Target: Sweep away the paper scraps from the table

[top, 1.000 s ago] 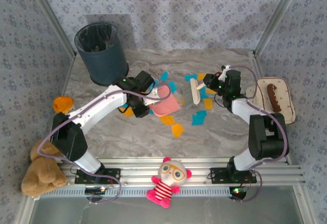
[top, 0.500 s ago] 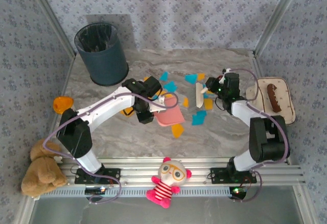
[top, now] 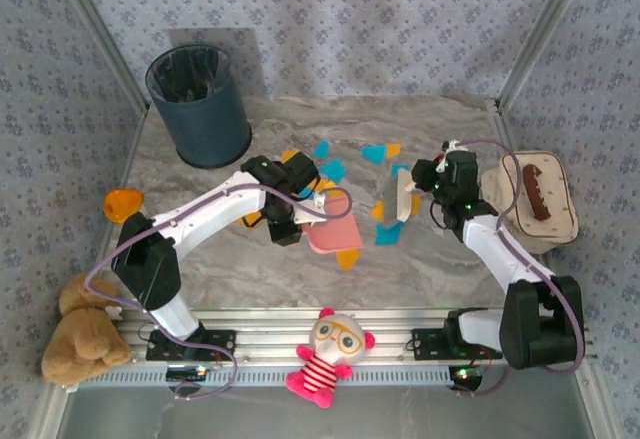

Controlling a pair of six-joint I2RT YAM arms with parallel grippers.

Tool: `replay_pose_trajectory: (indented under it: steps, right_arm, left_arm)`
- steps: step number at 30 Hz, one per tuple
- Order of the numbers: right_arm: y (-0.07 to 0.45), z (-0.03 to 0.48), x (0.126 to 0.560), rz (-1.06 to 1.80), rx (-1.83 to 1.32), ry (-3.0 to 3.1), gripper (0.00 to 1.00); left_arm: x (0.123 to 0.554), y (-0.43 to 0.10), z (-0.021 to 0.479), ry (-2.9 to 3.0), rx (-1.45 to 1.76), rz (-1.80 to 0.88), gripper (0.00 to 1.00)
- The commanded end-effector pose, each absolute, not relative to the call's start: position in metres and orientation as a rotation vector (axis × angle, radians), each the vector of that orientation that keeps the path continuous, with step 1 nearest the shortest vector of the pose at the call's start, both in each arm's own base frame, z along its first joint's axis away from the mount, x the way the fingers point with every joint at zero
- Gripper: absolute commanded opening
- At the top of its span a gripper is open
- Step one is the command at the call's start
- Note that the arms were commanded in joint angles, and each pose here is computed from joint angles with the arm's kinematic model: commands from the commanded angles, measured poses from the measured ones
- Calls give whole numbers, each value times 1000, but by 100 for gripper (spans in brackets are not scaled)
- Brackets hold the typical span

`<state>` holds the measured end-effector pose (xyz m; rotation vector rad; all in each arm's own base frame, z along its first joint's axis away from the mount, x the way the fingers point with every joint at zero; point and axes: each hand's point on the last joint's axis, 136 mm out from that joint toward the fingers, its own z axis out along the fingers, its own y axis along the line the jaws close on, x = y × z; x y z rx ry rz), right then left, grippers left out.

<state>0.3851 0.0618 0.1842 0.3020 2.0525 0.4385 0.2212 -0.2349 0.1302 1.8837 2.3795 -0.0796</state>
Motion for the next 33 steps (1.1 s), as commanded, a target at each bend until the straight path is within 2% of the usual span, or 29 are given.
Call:
replay_pose_trajectory:
  steps: [1, 7, 18, 33]
  right_arm:
    - [70, 219, 377, 442, 187, 1988, 0]
    - [50, 235, 360, 271, 142, 1962, 0]
    - [23, 229, 340, -41, 42, 2000, 0]
    - [45, 201, 336, -86, -119, 2029, 0]
  left_arm:
    - [212, -240, 126, 2369, 1953, -112, 0]
    - [212, -245, 116, 2384, 2007, -68, 0]
    - [214, -262, 108, 2408, 2064, -37, 0]
    - [228, -273, 93, 2485, 2083, 97, 0]
